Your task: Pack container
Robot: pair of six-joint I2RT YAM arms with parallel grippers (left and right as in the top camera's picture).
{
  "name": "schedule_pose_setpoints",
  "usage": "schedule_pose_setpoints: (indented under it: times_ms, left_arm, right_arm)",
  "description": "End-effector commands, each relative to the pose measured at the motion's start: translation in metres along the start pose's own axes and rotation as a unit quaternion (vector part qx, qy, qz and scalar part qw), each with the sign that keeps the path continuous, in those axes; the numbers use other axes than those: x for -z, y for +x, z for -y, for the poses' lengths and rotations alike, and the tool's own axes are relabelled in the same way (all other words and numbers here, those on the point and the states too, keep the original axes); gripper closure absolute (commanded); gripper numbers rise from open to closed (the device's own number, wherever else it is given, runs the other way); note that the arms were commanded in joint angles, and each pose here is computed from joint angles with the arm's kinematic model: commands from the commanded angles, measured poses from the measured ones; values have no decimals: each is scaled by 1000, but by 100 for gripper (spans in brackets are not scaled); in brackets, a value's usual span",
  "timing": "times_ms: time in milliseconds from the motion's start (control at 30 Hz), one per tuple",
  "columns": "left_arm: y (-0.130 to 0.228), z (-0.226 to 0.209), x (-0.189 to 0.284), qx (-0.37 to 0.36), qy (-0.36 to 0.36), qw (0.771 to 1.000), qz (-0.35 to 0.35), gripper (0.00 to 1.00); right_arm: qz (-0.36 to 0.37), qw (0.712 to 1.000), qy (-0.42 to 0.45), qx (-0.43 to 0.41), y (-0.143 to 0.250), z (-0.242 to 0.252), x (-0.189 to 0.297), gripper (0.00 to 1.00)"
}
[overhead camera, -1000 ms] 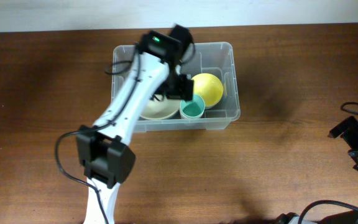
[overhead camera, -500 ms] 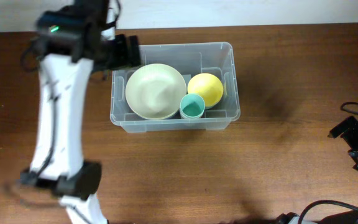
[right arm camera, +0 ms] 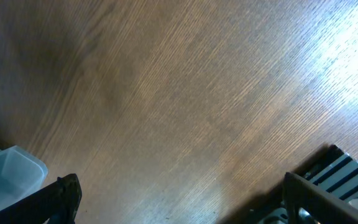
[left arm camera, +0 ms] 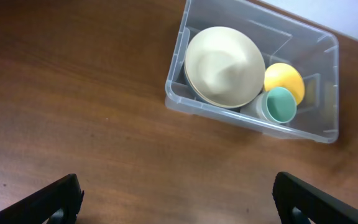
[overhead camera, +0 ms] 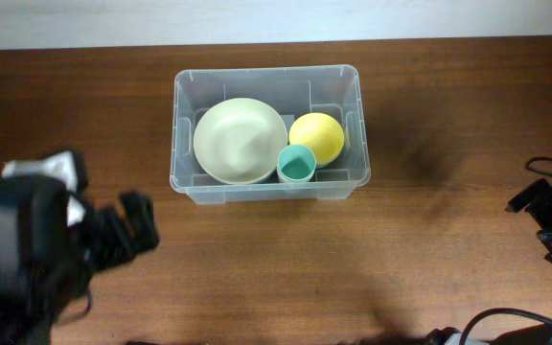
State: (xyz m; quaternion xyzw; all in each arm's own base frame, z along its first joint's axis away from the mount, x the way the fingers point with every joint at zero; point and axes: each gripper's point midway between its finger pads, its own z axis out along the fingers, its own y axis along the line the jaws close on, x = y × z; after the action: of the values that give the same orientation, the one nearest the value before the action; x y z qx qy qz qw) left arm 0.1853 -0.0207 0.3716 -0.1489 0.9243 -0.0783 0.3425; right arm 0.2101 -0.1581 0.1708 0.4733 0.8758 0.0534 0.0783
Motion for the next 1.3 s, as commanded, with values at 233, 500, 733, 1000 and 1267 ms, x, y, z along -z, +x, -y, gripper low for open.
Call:
schedule_pose_setpoints:
  times_ms: [233,500,733,1000,1267]
  left_arm:
    - [37,-23,50,23,29,998,54,0]
    - [35,-31,48,-81,6,994,75,0]
    - [6,-20,-6,-177,0,975,138,0]
    - [6,-7,-73,-268,67,918,286,0]
    - [21,-1,-88,-306,88,864,390,0]
  right_arm:
    - [1,1000,-3,-5,0,0,0,1]
    - [1,1000,-3,-5,0,0,0,1]
    - [1,1000,-3,-5,0,0,0,1]
    - [1,1000,-3,-5,0,0,0,1]
    - [1,1000,-3,-5,0,0,0,1]
